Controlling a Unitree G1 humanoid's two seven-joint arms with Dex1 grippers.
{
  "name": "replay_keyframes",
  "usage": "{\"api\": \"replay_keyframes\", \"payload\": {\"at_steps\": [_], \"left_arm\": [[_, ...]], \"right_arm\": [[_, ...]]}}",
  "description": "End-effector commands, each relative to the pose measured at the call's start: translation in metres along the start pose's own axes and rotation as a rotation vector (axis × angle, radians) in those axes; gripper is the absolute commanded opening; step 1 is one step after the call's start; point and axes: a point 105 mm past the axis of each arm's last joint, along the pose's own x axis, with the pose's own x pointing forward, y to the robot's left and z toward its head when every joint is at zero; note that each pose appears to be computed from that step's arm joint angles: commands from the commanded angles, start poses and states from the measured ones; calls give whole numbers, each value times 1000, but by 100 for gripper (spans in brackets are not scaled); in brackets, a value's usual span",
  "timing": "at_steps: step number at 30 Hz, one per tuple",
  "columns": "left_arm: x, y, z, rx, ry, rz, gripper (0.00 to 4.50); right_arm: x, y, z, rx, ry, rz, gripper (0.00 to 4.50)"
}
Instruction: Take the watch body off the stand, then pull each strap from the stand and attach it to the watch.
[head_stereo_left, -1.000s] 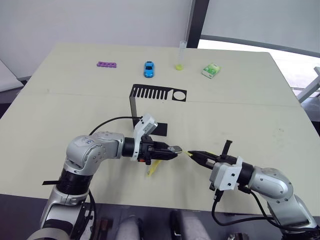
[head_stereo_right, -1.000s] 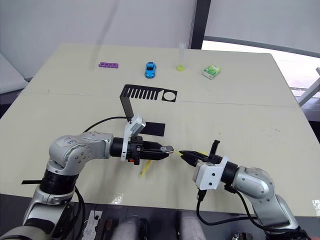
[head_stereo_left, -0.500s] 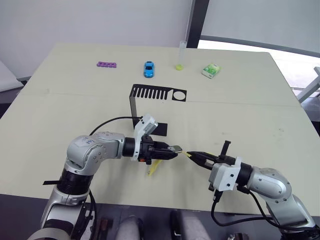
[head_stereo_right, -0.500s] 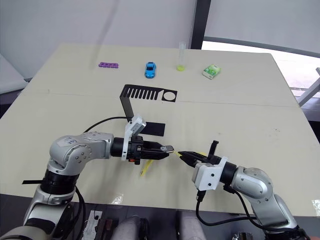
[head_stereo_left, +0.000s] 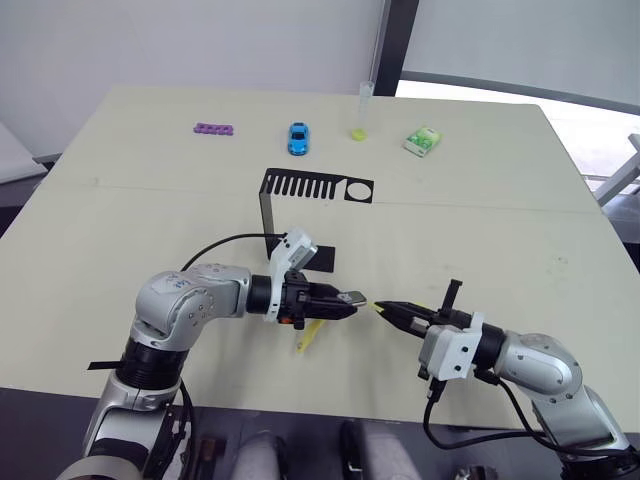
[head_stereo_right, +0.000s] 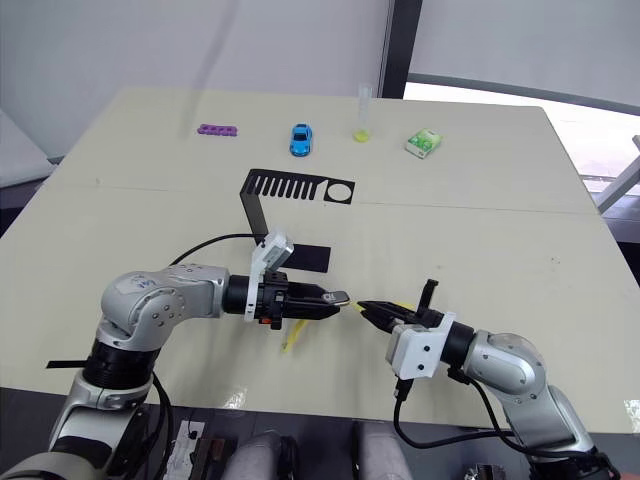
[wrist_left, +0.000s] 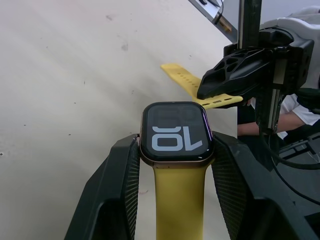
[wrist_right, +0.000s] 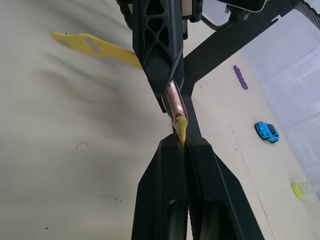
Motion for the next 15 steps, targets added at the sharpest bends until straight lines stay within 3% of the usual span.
{"api": "replay_keyframes", "payload": {"at_steps": [1, 15], "left_arm": [[0, -7, 11, 40, -35, -27, 159], [0, -9, 8, 33, -27, -38, 159]], "right_arm": [[2, -4, 10, -22, -48, -15, 0], [4, -3, 15, -28, -70, -18, 0]]}}
